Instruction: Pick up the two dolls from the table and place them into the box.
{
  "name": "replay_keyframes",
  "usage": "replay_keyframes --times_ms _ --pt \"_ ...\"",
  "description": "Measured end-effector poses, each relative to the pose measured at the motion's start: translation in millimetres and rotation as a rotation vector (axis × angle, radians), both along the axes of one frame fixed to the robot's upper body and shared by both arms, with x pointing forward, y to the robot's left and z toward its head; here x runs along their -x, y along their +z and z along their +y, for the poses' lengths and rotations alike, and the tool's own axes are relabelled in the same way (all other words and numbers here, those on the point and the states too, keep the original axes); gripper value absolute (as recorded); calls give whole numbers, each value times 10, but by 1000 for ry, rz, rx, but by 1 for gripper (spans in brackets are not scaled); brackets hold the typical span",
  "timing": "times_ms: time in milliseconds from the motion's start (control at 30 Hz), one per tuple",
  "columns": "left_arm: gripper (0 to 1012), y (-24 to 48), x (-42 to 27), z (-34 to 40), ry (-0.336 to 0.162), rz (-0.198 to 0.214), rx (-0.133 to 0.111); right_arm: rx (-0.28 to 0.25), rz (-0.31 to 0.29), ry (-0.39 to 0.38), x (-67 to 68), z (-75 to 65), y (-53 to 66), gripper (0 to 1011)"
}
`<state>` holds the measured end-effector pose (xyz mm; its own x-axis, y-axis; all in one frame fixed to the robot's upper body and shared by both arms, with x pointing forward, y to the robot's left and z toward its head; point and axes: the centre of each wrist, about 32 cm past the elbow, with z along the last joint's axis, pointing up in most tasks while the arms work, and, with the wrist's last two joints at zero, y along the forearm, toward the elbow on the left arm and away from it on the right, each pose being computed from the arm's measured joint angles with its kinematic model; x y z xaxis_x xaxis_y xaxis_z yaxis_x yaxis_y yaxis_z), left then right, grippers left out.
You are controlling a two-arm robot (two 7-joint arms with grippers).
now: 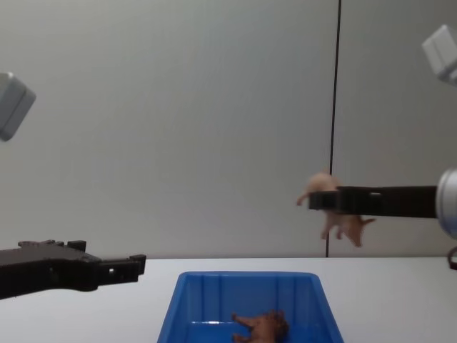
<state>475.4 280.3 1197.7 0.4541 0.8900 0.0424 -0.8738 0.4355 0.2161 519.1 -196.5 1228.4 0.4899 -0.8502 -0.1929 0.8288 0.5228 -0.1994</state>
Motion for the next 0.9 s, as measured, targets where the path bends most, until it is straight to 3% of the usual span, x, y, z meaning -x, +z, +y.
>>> replay_keyframes --times_ms 267,500,900 --pt "1001 0 0 0 0 0 0 -25 40 119 -100 114 55 350" --pt "1001 0 0 0 0 0 0 -20 126 222 -241 280 83 350" --pt "1001 0 0 0 0 0 0 25 257 296 -441 534 97 349"
